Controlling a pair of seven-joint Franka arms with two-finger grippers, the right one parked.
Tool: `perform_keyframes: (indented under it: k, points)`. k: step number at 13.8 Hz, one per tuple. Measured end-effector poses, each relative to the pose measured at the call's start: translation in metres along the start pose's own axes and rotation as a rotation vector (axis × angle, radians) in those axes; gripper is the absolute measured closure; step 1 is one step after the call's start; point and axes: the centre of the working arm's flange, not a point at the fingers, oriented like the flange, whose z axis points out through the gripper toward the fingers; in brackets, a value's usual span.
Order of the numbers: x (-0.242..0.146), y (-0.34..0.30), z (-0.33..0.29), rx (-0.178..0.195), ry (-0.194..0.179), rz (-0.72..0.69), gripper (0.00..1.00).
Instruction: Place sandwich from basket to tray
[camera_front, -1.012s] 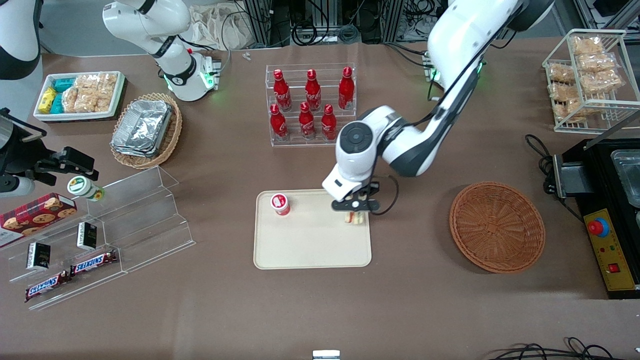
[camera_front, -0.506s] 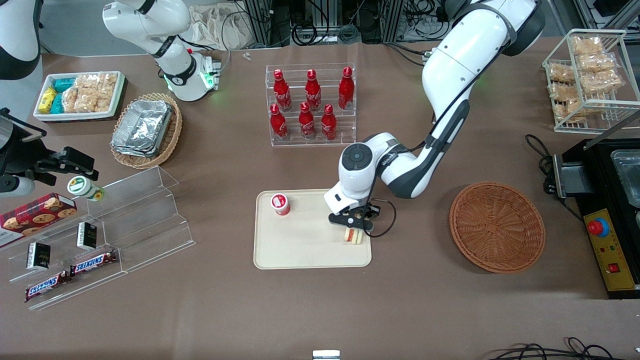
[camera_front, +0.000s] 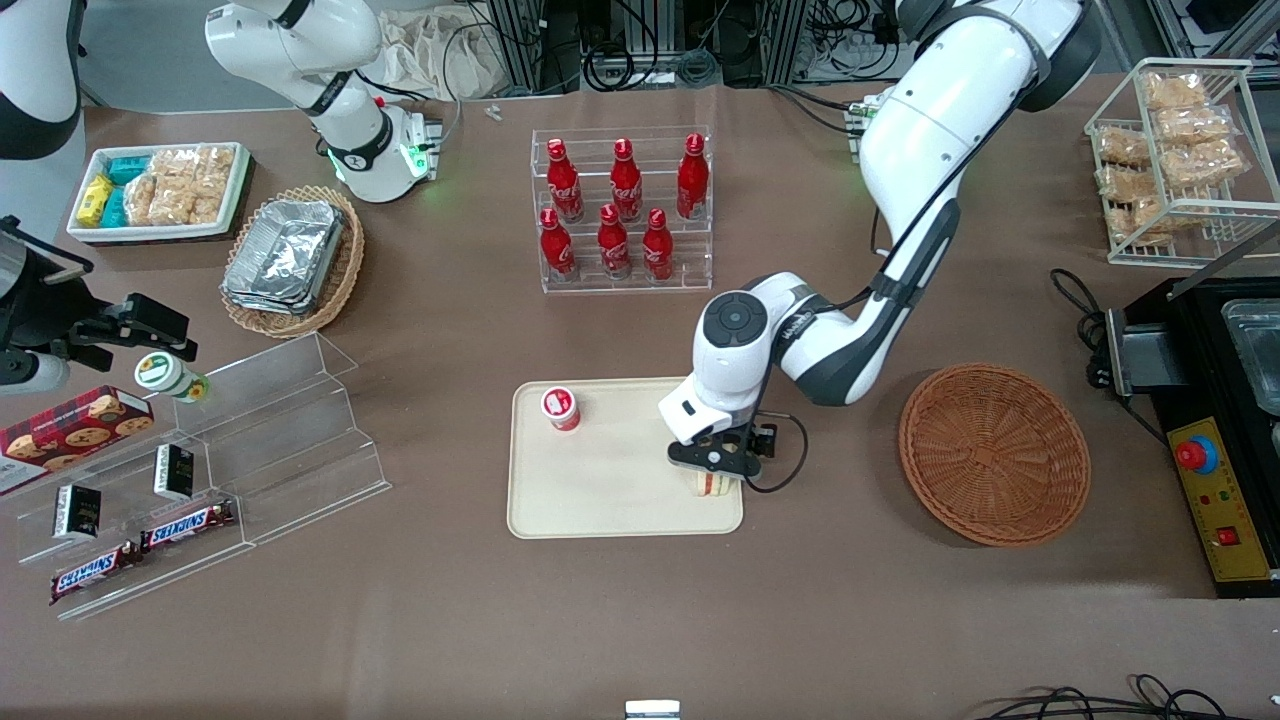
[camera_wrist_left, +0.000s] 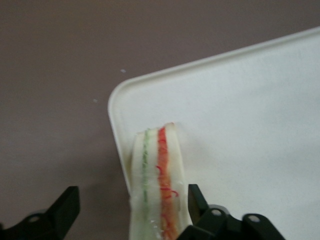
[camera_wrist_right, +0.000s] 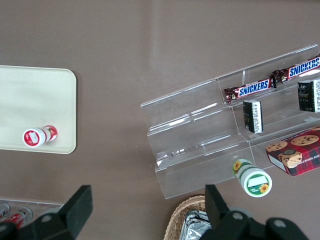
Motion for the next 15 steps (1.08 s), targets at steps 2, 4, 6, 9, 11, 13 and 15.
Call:
perform_keyframes:
  k: [2,4,6,9,11,13,15]
  points:
    - [0.011,-0.024,-0.042,0.044,-0.041,-0.06,0.0]
    - [0.019,-0.055,-0.095,0.026,-0.089,-0.16,0.0]
    - [0.026,-0.101,-0.139,0.001,-0.124,-0.183,0.0]
    - [0.028,-0.174,-0.184,-0.062,-0.185,-0.181,0.0]
    - [0.023,-0.229,-0.213,-0.112,-0.225,-0.187,0.0]
    - [0.005,-0.285,-0.244,-0.129,-0.284,-0.161,0.0]
    - [-0.015,-0.331,-0.273,-0.109,-0.309,-0.141,0.0]
